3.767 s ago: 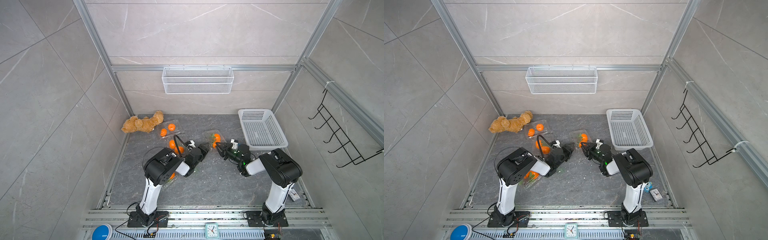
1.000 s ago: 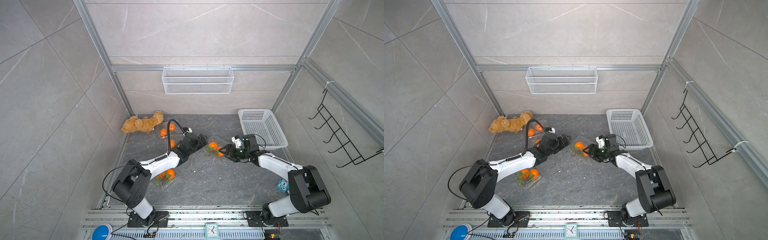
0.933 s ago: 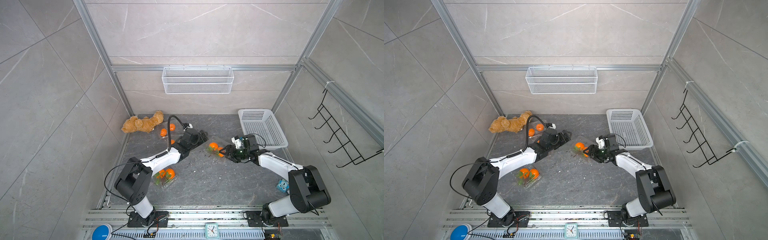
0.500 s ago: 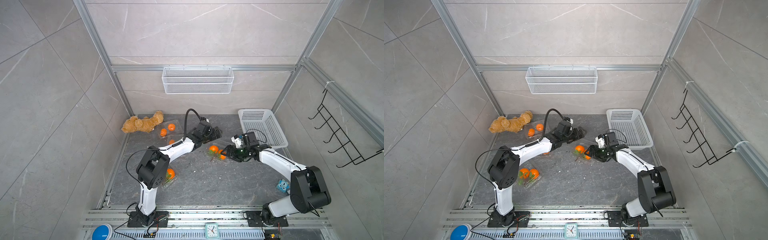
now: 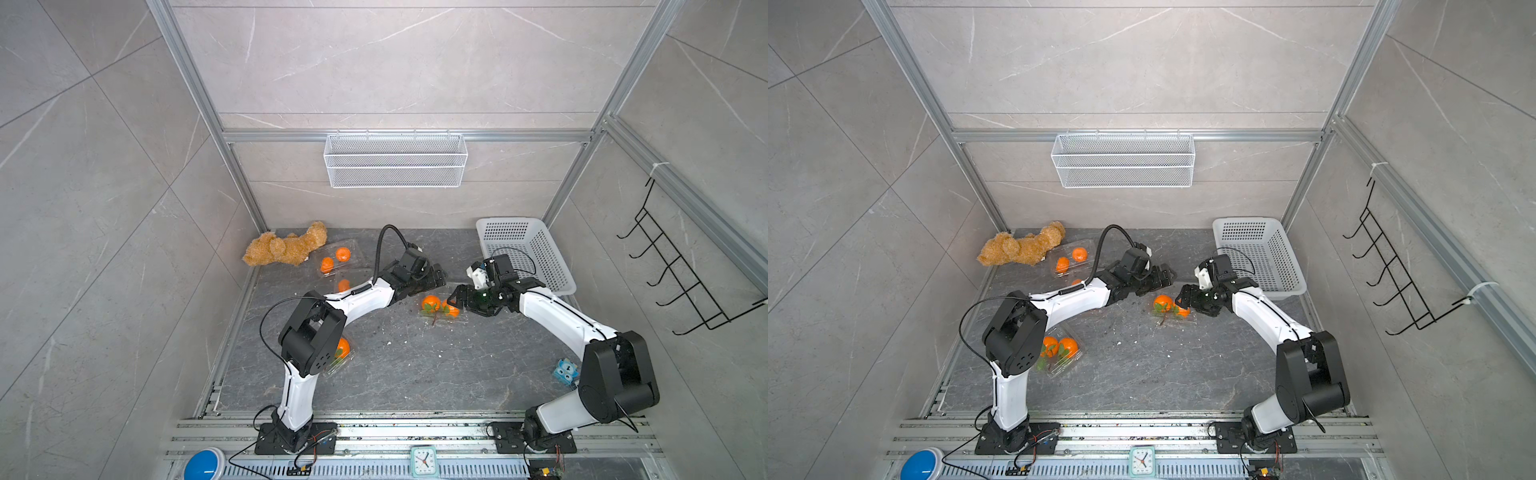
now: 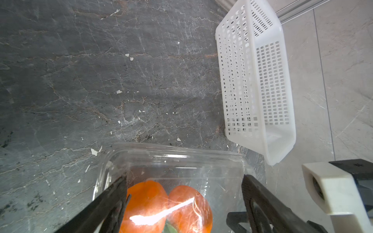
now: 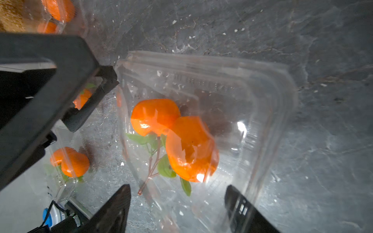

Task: Take oranges out of containers
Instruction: Adjust the packing box at the center of the board.

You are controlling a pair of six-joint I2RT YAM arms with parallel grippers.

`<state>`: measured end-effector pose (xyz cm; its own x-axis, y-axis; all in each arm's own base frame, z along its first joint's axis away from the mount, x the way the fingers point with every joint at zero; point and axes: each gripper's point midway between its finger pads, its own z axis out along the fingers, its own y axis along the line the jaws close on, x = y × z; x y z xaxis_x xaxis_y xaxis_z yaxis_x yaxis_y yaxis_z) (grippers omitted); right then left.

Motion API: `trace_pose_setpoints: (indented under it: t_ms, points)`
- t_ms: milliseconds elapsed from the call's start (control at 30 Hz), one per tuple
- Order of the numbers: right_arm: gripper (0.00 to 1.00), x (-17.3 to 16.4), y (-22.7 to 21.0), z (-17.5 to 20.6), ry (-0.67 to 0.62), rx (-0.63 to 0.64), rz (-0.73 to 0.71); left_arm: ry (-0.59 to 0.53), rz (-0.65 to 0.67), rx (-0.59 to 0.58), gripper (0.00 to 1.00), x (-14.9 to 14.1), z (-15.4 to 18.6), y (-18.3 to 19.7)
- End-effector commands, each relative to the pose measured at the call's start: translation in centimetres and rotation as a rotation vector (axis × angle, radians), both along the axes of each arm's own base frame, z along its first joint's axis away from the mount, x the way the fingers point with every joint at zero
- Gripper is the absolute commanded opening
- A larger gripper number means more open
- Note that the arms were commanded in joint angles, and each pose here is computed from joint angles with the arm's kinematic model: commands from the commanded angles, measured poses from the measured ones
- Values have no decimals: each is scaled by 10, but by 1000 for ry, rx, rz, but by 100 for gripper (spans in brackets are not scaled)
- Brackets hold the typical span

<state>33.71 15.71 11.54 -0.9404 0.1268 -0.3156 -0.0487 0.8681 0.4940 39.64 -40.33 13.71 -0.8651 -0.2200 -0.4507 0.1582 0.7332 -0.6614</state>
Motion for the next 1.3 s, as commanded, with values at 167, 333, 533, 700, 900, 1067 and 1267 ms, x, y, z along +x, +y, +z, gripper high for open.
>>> trace_pose_setpoints:
  t_ms: [167,333,533,700,900,1067,1267]
  points:
    - [79,-3,-15,-18,64,-113,-10,13,-42,71,90,-11,-13,4]
    - [83,-5,-31,-12,48,-196,-22,34,-37,98,91,-19,-28,11]
    - [87,-7,-46,-8,40,-292,-31,52,-34,119,90,-30,-38,12]
    - [89,-8,-51,-17,55,-360,-34,48,-19,139,90,-35,-38,20]
    - [89,-12,-46,-21,31,-339,-45,21,-5,158,90,-38,-26,32]
    - [88,-6,-18,-30,38,-183,-13,-1,-19,147,91,-37,-18,31]
    - [83,10,7,-38,27,-60,7,26,-13,48,91,-46,-21,26]
